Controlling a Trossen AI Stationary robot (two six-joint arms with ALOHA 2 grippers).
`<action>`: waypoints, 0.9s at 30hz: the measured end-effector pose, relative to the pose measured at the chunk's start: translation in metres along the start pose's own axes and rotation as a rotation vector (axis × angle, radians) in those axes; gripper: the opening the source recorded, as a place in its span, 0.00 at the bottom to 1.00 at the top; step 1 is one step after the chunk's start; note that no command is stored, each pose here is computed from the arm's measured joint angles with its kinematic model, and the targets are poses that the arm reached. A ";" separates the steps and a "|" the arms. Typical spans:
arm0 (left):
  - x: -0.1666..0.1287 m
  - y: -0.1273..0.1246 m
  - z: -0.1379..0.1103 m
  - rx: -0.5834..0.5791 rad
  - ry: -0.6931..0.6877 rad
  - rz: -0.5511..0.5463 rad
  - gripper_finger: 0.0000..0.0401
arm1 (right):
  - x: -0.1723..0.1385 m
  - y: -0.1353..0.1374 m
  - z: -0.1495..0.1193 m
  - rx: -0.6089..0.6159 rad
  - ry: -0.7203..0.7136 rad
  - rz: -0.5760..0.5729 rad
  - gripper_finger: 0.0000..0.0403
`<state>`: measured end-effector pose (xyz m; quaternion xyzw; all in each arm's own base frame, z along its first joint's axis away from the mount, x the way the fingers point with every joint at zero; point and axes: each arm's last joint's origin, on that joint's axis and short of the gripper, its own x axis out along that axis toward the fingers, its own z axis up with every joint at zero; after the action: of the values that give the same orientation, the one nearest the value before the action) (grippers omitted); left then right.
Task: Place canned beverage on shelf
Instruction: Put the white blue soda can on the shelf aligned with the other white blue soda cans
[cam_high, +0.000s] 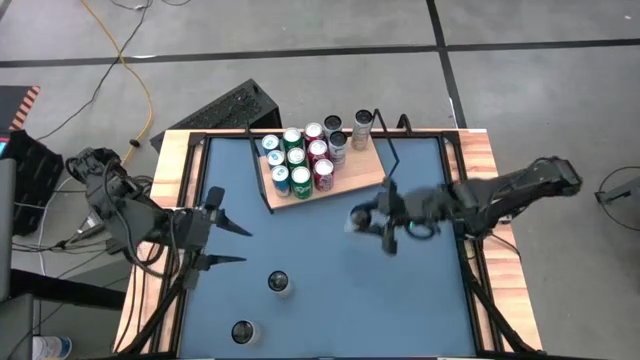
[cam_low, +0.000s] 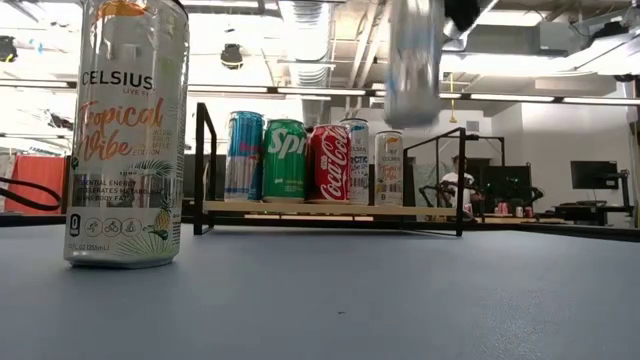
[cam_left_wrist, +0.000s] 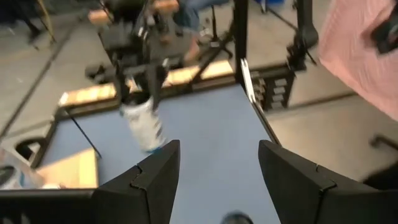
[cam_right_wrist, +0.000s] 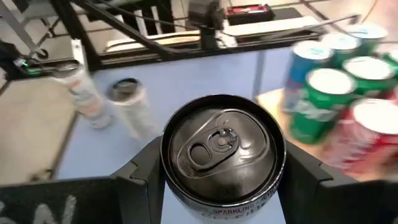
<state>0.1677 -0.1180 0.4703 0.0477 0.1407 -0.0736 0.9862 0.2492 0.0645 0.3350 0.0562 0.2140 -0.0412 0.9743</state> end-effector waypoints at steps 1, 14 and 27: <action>0.001 0.002 0.003 -0.001 -0.023 0.010 0.51 | -0.002 -0.013 -0.004 -0.017 0.007 0.000 0.53; 0.013 0.047 0.028 -0.124 -0.240 0.261 0.51 | -0.008 -0.172 -0.012 -0.201 0.005 0.196 0.53; 0.018 0.083 0.028 -0.122 -0.237 0.375 0.51 | 0.032 -0.215 -0.032 -0.238 0.035 0.244 0.53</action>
<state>0.2058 -0.0421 0.4974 0.0044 0.0168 0.1146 0.9933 0.2429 -0.1462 0.2727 -0.0333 0.2257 0.1041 0.9680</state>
